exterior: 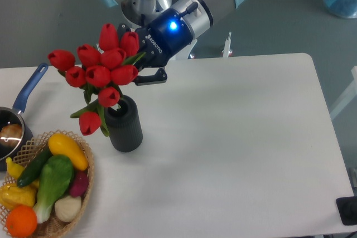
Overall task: Insert the flowers into the vase
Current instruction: 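Lower the tulip stems into the black vase opening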
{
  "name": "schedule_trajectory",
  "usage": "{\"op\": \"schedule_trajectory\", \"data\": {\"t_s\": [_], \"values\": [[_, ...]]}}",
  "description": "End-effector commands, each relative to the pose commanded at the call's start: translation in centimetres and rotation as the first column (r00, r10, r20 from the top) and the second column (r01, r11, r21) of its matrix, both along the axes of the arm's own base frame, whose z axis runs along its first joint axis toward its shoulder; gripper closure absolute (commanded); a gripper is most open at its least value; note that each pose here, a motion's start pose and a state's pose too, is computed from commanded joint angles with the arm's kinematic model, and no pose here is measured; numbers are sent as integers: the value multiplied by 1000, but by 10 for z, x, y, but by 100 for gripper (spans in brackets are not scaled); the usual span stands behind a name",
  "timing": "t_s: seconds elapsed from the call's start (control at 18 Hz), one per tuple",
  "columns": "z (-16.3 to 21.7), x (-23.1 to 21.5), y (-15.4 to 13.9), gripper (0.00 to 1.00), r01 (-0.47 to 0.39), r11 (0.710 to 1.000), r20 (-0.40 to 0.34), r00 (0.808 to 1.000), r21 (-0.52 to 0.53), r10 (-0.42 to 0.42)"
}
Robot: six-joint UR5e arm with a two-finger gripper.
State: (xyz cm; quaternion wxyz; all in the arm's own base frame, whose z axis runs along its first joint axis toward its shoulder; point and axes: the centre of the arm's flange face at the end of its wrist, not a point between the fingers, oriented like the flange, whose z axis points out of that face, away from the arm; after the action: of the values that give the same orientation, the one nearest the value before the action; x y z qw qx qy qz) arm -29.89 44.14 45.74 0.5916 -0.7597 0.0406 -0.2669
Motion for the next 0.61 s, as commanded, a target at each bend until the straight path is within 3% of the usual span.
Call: {"op": "schedule_trajectory", "data": {"t_s": [0.61], "values": [[-8,-2,0,77,0,1000,-6,1000,1,0]]}}
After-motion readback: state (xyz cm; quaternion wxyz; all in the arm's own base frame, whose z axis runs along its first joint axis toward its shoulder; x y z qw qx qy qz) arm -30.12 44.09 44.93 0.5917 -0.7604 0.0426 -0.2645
